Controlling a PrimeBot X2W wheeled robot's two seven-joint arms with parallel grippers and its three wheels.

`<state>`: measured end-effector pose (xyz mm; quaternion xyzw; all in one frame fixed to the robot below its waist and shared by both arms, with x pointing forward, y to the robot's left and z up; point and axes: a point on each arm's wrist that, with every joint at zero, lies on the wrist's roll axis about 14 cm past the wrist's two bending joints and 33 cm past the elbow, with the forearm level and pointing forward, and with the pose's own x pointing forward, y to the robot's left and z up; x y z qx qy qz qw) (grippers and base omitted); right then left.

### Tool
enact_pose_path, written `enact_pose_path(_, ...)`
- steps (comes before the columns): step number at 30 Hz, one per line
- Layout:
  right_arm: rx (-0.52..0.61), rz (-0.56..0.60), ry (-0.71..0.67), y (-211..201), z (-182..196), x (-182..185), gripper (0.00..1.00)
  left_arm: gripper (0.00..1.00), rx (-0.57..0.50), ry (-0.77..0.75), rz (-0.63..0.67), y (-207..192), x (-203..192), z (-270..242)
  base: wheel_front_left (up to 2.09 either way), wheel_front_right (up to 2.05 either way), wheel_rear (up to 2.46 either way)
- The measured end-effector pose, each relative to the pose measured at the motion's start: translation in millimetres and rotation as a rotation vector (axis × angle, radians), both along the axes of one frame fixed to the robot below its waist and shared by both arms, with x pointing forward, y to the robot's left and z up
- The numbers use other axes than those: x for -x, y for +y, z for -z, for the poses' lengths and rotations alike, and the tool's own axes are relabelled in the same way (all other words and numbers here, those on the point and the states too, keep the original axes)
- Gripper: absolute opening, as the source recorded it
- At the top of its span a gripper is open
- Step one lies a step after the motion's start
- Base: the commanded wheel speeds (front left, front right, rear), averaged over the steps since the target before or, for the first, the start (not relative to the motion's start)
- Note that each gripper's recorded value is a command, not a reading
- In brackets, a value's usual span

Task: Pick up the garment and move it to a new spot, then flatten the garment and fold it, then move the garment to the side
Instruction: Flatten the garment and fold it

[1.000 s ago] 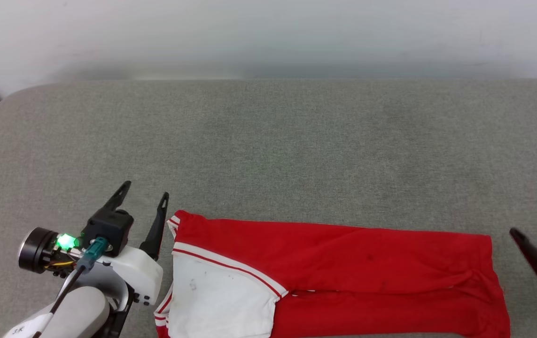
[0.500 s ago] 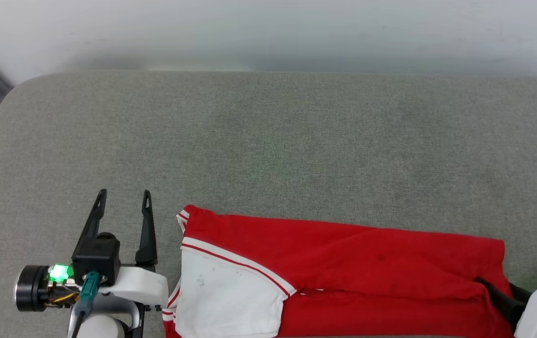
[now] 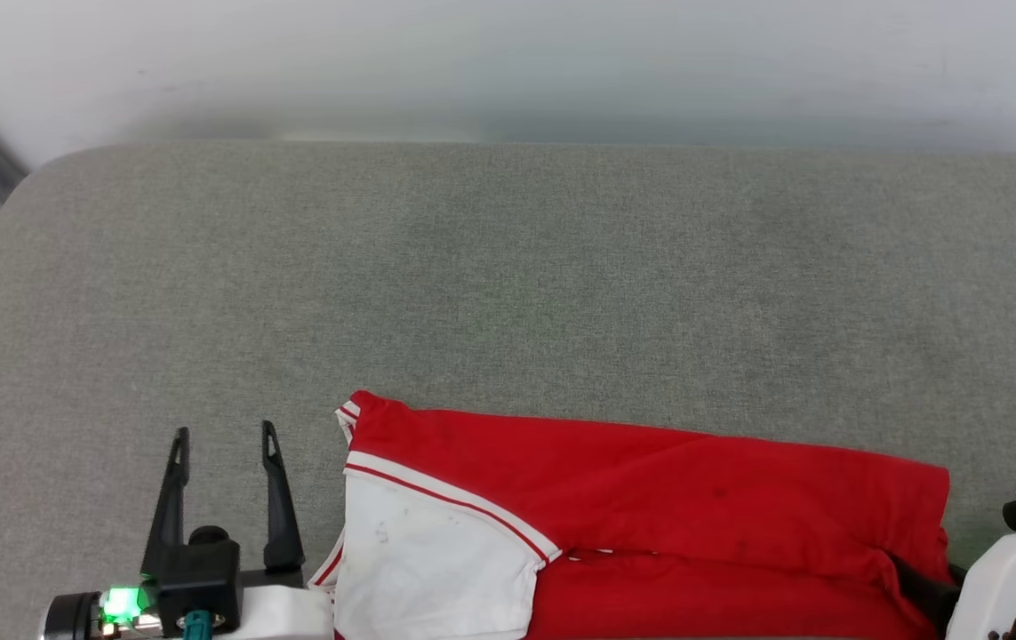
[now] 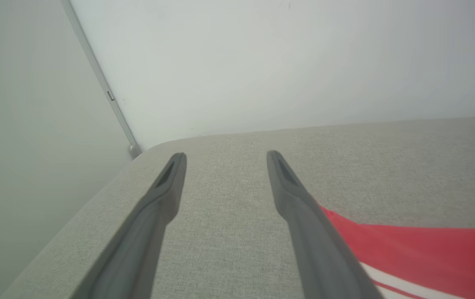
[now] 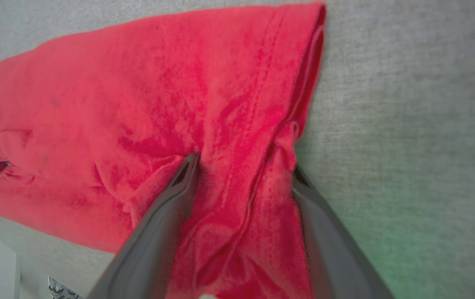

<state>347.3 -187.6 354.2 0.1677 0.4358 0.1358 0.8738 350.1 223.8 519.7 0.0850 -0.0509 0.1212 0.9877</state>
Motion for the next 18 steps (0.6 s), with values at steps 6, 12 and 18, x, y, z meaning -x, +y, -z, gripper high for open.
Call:
enact_pose_path(6,-0.007,-0.025,-0.009,11,-3,1,0.0,1.0,-0.023,-0.006,0.0,-6,12,0,0.0,0.0,0.0)
enact_pose_path(12,0.028,-0.01,-0.064,-6,-18,-5,0.0,1.0,-0.014,-0.003,0.012,-7,23,2,0.0,0.0,0.0)
enact_pose_path(18,0.117,0.049,-0.116,-54,-39,-10,0.0,1.0,0.004,-0.018,0.022,-9,33,-2,0.0,0.0,0.0)
